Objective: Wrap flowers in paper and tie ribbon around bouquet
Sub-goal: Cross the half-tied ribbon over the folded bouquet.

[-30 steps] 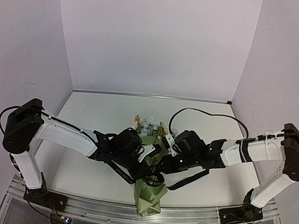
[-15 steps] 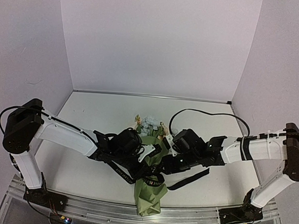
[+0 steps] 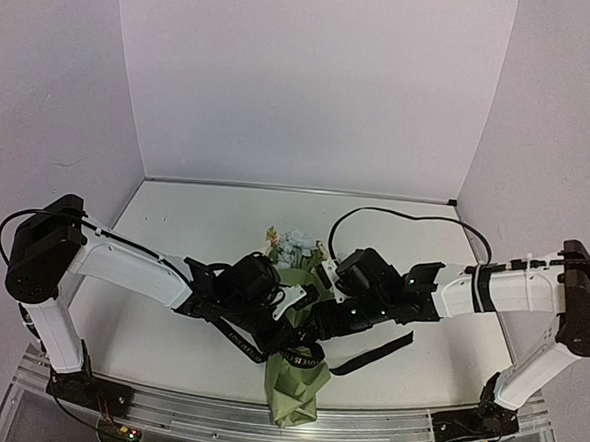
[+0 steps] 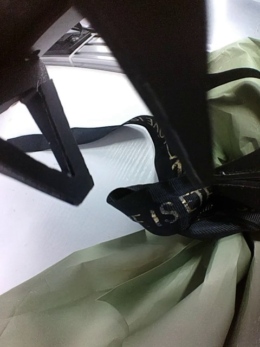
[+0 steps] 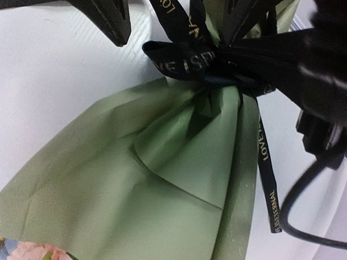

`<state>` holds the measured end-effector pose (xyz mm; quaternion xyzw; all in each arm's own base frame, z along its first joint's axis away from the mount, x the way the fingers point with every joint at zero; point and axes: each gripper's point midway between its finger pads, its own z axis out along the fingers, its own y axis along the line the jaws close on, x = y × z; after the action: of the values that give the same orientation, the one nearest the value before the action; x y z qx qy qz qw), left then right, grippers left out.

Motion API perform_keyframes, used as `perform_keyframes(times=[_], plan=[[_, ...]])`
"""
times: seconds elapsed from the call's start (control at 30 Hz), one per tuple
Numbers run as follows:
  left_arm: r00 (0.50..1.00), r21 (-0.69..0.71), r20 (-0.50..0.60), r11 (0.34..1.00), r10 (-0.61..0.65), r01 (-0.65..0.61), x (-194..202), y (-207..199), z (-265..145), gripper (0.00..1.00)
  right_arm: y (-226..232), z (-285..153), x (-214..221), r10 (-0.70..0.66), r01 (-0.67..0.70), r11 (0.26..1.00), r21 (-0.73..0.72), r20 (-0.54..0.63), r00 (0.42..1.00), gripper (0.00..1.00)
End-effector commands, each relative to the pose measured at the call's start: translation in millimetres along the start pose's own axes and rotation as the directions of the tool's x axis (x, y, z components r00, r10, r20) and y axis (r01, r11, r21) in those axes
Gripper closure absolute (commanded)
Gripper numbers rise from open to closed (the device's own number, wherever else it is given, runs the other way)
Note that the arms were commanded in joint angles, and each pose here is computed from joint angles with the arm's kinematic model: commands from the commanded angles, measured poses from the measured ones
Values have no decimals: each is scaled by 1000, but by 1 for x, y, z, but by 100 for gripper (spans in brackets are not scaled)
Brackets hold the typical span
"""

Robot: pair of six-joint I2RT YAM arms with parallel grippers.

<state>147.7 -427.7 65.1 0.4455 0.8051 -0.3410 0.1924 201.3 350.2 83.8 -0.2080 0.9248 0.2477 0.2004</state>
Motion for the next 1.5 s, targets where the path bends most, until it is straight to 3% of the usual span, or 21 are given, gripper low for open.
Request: perform_keyframes(times=[0.0,0.2,0.57,0.73,1.0,1.27,1.47], plan=[[1000,23,16,1000,15,-16,-7,-6,0,100,6,6,-11,5,-5,1000,4,18,1000,40],[1000,22,13,1000,11,-12,-5,-6,0,100,5,11,-9,15,-15,1000,6,7,1000,46],[999,23,47,1000,14,-15,-12,-7,-3,100,1,11,6,21,-21,1000,-8,-33,999,87],[999,18,53,1000,12,-13,-13,-7,-4,100,-3,7,13,9,-9,1000,-6,-38,999,98],[998,25,67,1000,8,-10,-18,-9,-7,99,-4,2,19,-1,0,1000,-18,-45,999,100],[986,29,165,999,29,-34,-48,-22,-33,78,-3,3,22,0,-2,1000,-30,-57,998,100],[975,10,217,999,50,-53,-63,-25,-49,71,-2,3,22,3,-5,999,-34,-57,998,100]])
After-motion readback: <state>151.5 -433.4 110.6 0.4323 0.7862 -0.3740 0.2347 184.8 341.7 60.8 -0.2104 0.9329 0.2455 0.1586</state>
